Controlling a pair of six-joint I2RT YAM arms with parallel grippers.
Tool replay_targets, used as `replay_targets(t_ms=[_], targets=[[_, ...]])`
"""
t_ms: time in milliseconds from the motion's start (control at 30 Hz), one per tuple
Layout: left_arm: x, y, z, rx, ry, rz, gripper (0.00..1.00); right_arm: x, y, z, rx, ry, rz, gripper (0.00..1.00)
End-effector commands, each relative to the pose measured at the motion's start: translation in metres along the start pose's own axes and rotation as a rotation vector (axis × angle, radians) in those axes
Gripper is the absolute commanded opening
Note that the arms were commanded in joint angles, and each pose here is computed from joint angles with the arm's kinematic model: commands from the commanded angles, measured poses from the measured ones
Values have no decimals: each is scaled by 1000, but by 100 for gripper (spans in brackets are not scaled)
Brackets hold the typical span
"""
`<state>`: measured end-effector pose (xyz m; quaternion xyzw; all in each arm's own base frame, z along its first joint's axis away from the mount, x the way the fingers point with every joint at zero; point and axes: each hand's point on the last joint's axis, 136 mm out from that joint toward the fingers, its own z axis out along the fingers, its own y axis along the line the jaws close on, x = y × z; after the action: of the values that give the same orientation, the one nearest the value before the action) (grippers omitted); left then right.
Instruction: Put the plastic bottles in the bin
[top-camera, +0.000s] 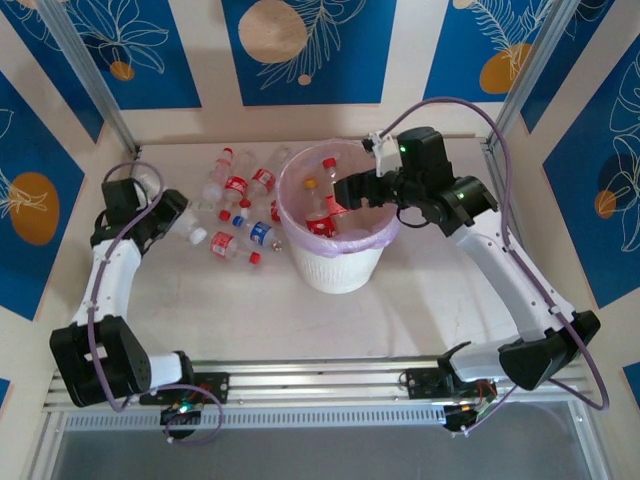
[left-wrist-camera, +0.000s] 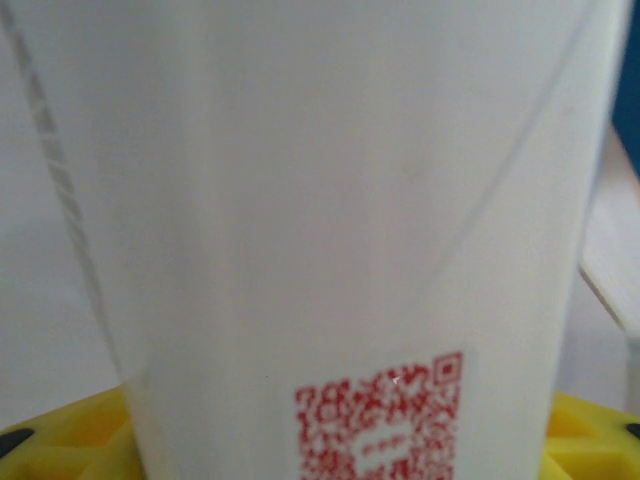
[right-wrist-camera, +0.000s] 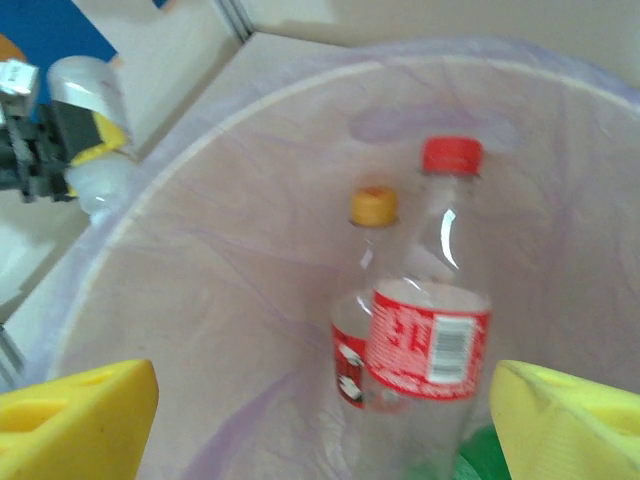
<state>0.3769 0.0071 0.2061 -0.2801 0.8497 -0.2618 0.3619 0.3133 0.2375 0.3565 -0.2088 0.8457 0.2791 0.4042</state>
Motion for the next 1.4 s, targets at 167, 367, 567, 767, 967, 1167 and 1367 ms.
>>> replay_targets(t_ms=[167,367,567,767,967,1167,1367], targets=[[59,-128,-48,491,193,528,2,-31,93,22,-200,40,-159,87],[85,-165,-79,763,238,634,0,-36,133,44,-373,87,-133,87],[102,-183,-99,917,269,689,0,-51,135,69,-477,86,-43,87],[112,-190,-103,962,281,747,0,-58,137,92,-515,106,-14,90],[112,-194,-105,991,268,768,0,-59,145,105,-570,117,10,92],[113,-198,-104,1009,268,770,0,-60,156,114,-655,133,36,92],[116,-202,-101,1027,272,762,0,-61,165,114,-702,131,37,91]])
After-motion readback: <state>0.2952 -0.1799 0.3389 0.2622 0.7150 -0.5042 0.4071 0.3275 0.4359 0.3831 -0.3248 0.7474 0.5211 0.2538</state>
